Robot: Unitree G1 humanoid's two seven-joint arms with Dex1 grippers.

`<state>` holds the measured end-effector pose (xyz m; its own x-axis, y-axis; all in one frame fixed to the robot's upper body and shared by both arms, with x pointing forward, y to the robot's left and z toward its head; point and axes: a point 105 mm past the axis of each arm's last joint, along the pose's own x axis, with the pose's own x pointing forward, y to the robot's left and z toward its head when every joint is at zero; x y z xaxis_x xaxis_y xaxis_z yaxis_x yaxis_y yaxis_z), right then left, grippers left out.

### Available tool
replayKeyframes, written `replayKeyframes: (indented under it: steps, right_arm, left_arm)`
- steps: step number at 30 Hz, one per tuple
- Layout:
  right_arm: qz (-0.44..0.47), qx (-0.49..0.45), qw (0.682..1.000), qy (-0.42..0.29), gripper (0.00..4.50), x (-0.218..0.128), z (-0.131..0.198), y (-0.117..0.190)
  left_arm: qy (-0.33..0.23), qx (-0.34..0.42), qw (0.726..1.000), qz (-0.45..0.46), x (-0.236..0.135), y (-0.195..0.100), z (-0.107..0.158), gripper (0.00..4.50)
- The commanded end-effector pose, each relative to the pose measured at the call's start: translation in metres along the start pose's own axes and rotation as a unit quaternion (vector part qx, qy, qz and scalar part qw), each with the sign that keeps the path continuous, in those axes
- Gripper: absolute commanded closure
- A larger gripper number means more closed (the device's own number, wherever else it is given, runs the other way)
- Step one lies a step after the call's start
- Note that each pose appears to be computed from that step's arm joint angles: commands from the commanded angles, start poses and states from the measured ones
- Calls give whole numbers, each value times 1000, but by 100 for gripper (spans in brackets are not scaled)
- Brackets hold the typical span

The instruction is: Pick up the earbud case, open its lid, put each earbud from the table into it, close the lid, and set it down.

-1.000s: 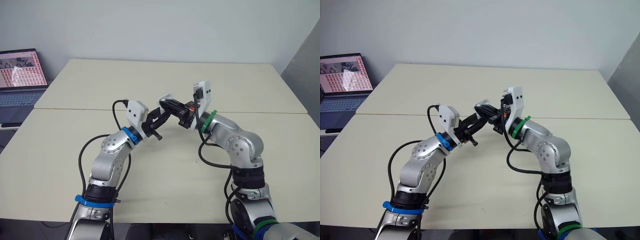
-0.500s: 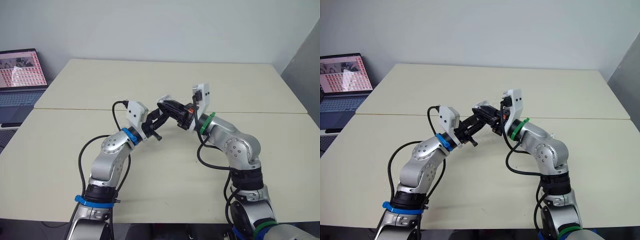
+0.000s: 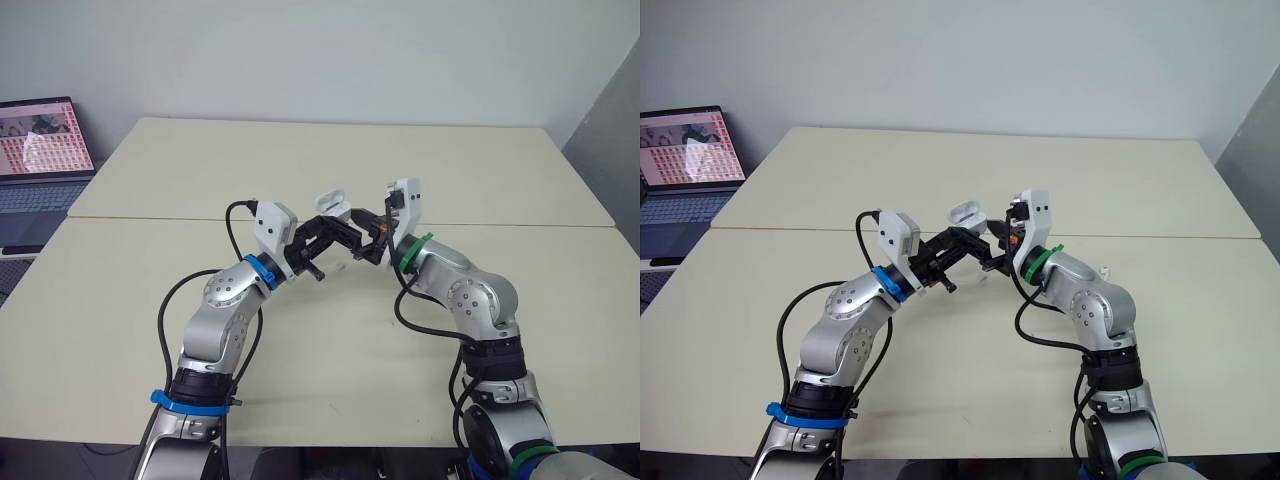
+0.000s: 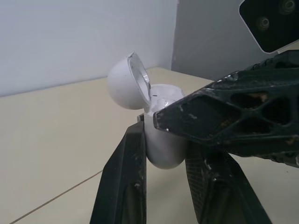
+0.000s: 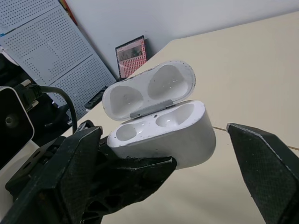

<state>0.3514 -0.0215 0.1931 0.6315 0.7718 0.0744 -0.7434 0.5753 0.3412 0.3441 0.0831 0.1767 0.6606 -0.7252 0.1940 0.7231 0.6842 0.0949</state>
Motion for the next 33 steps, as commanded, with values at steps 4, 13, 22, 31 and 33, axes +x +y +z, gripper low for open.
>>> replayKeyframes:
  steps: [4,13,22,31,33]
  right_arm:
    - [16,-2,999,-42,2,-3,21,7]
    - [86,29,993,-79,2,-35,65,14]
    - [6,-193,974,120,2,-79,29,-58]
    - [9,-313,921,233,2,-92,-8,-106]
    - [8,-315,920,232,2,-89,-8,-109]
  left_arm:
    - [-24,17,1000,-9,0,-3,15,375]
    - [10,21,999,37,-30,25,6,375]
    - [40,32,998,48,-57,31,2,375]
    - [41,32,997,51,-60,27,4,375]
    - [41,33,997,54,-61,27,4,375]
